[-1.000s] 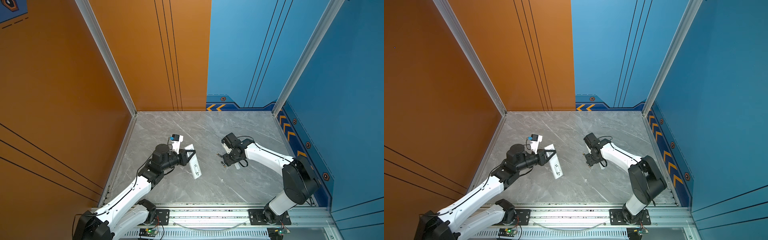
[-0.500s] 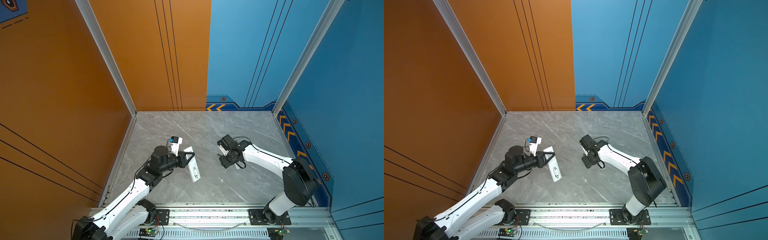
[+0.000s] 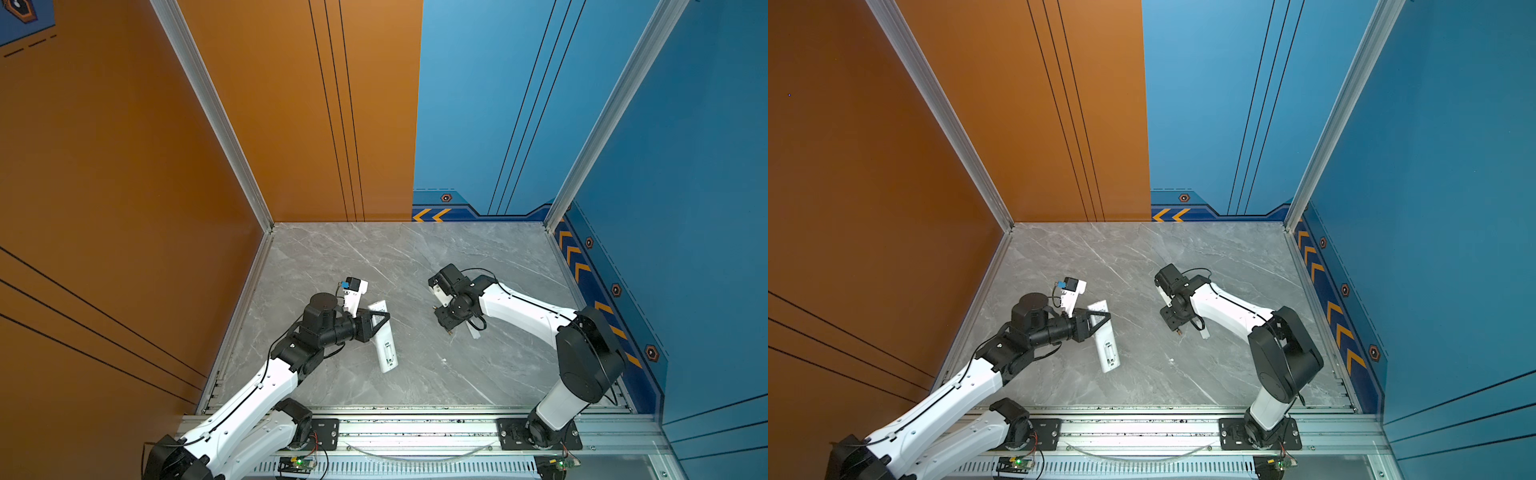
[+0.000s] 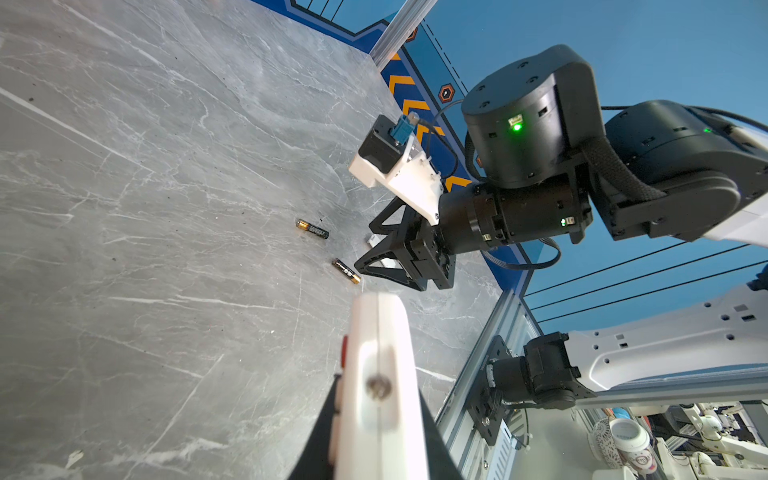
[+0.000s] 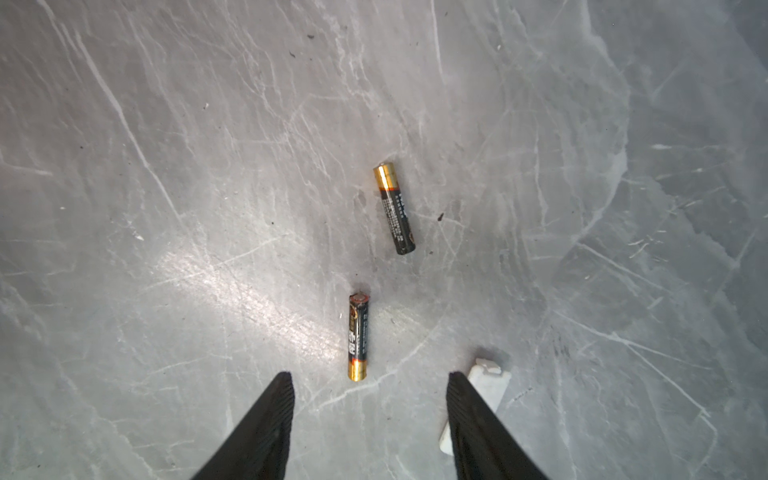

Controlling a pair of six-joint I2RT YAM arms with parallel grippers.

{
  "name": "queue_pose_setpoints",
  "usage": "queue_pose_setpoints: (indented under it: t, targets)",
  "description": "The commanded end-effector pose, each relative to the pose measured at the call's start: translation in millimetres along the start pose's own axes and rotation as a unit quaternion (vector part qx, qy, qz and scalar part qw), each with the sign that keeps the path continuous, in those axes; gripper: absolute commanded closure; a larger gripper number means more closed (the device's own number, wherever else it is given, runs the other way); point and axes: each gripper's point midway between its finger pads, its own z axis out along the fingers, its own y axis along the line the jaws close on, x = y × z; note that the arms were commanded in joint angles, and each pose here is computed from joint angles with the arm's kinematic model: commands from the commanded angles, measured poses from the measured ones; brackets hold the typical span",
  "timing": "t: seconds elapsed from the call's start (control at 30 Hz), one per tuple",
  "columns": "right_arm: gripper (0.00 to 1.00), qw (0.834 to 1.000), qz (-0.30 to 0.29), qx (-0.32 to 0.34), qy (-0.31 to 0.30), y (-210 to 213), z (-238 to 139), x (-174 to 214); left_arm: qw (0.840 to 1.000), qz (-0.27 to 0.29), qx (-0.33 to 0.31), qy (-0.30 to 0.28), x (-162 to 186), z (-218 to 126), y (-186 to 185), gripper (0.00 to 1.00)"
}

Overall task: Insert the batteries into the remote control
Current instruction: 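Move the open right gripper over the AA battery nearest the robot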

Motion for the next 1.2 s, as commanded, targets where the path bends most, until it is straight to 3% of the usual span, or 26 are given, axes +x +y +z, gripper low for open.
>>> queue_pose_setpoints:
  t: [0.0,0.27,1.17]
  targets:
    - [0.44,1.000,-0.008,-0.011,-0.002,2,3,-8,1.000,0.023,0.021,-0.005,-8,-5,-15,1.00]
    - [0.50,1.000,-0.010,-0.013,0.006,-1,14,-13,1.000,0.022,0.019,-0.001,-6,-2,-13,1.00]
    - [0.56,0.999,-0.008,-0.029,0.011,-1,41,-44,0.999,0.023,0.026,0.003,-6,6,-10,1.00]
